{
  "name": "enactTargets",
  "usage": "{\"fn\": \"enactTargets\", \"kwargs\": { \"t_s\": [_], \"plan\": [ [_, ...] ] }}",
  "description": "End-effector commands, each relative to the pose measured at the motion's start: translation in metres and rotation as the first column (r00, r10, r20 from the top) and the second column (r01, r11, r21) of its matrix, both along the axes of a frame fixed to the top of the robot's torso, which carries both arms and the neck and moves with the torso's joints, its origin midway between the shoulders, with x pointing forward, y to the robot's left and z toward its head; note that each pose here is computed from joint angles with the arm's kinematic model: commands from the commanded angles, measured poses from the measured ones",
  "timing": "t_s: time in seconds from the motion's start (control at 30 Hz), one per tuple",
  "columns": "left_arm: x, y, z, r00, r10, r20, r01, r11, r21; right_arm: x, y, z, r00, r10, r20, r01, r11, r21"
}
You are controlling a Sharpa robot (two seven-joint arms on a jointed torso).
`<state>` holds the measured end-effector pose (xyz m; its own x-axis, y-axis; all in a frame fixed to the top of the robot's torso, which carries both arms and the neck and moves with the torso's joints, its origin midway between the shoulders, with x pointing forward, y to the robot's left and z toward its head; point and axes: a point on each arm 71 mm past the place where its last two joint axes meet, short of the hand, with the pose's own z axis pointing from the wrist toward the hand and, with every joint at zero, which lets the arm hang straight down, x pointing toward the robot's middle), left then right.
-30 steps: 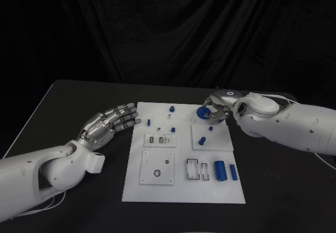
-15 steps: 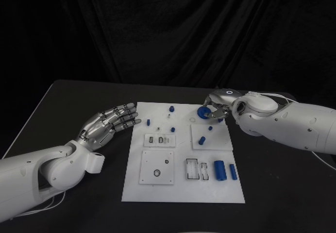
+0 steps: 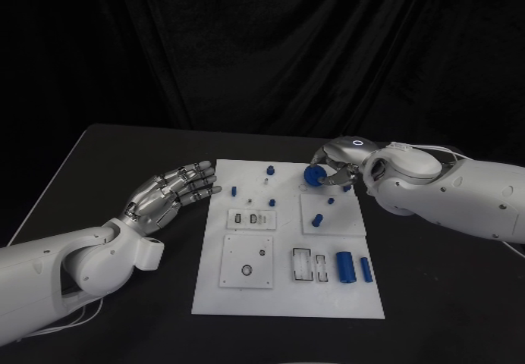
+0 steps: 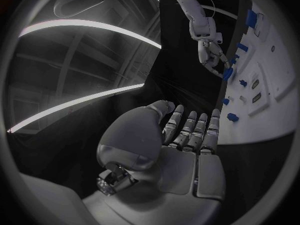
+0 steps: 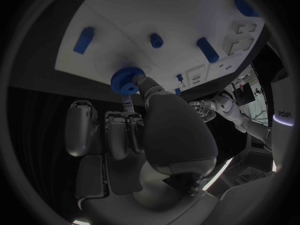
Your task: Assemble the parts on the task board
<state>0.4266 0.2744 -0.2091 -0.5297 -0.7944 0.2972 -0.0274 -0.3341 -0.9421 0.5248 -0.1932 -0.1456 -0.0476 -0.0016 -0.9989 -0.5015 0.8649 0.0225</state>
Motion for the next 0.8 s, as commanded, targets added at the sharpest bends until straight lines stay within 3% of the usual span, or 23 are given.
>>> {"fn": "enactTargets", "kwargs": {
  "t_s": [0.03,0.33,0.8],
  "plan": [
    [-0.0011,0.000,0.0063,0.997,0.020,0.075,-0.015,0.998,-0.059,-0.002,0.013,0.013,0.997,0.037,0.062,-0.040,0.999,0.038],
    [-0.0008,-0.002,0.0061,0.997,0.015,0.075,-0.010,0.998,-0.060,0.000,0.048,0.022,0.989,0.113,0.090,-0.118,0.992,0.046],
    [0.0010,-0.007,0.0053,0.997,0.006,0.074,-0.001,0.998,-0.062,0.006,0.082,0.010,0.985,0.161,0.060,-0.163,0.986,0.024]
  ]
}}
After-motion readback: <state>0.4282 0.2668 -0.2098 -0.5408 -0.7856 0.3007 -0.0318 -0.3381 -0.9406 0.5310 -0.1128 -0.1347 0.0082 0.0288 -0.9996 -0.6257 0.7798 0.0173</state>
